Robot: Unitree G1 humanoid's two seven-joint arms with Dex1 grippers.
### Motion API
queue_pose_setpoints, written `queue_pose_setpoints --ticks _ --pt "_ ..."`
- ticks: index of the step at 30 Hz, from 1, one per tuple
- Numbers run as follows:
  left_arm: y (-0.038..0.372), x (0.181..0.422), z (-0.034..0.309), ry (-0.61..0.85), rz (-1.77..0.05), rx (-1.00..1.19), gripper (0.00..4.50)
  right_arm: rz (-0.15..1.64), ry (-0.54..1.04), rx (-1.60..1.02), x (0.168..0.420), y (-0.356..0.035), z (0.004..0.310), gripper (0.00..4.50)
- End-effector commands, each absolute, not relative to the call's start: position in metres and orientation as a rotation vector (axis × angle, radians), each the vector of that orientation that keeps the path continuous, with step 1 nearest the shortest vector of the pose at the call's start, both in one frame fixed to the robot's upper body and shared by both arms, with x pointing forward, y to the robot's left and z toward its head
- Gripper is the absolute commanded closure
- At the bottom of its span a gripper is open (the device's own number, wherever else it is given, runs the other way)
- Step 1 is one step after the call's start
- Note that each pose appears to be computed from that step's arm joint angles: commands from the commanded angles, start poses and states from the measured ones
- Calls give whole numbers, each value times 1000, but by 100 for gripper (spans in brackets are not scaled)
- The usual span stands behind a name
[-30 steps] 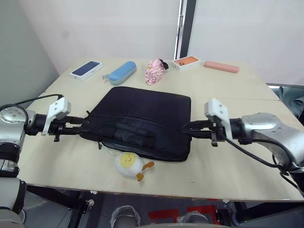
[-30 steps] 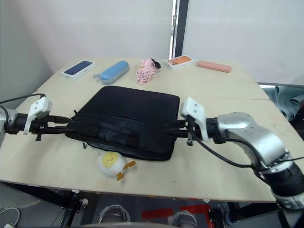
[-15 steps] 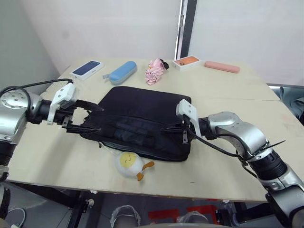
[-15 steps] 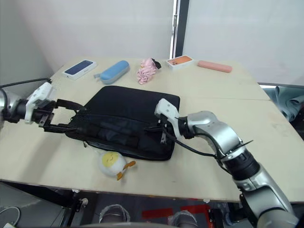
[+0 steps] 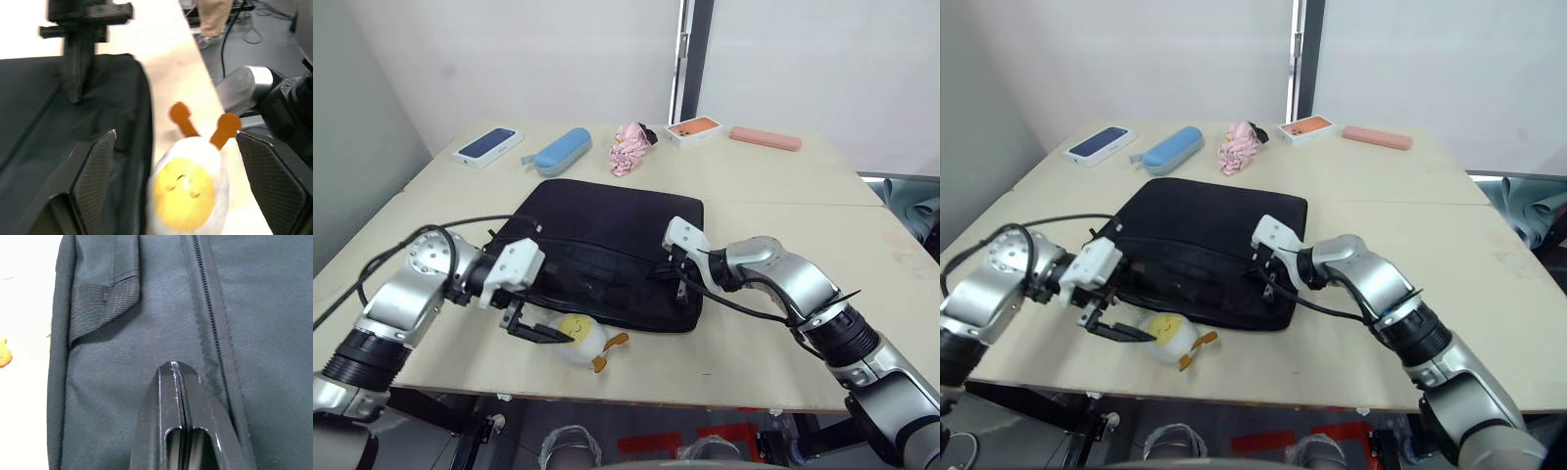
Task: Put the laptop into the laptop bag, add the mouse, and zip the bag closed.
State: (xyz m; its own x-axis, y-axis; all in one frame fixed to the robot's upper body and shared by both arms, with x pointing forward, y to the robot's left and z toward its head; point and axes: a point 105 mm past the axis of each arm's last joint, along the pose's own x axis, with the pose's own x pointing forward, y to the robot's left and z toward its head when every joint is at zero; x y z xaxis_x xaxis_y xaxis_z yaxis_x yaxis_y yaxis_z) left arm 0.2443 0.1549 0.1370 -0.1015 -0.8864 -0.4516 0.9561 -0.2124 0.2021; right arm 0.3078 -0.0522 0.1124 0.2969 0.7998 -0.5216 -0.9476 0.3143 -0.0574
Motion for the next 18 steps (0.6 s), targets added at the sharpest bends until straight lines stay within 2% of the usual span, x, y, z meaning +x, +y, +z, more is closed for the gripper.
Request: queue_pose_setpoints --ticks 1,9,15,18 --pt "161 242 122 198 -1726 625 38 1193 484 -399 302 -58 105 450" --pt "166 254 96 213 -1697 635 38 1185 485 -401 297 -61 107 450" --pt "164 246 74 268 -1749 664 38 1172 489 -413 295 -64 108 450" --pt "154 252 79 201 -1740 608 116 1165 493 -414 294 -66 107 450"
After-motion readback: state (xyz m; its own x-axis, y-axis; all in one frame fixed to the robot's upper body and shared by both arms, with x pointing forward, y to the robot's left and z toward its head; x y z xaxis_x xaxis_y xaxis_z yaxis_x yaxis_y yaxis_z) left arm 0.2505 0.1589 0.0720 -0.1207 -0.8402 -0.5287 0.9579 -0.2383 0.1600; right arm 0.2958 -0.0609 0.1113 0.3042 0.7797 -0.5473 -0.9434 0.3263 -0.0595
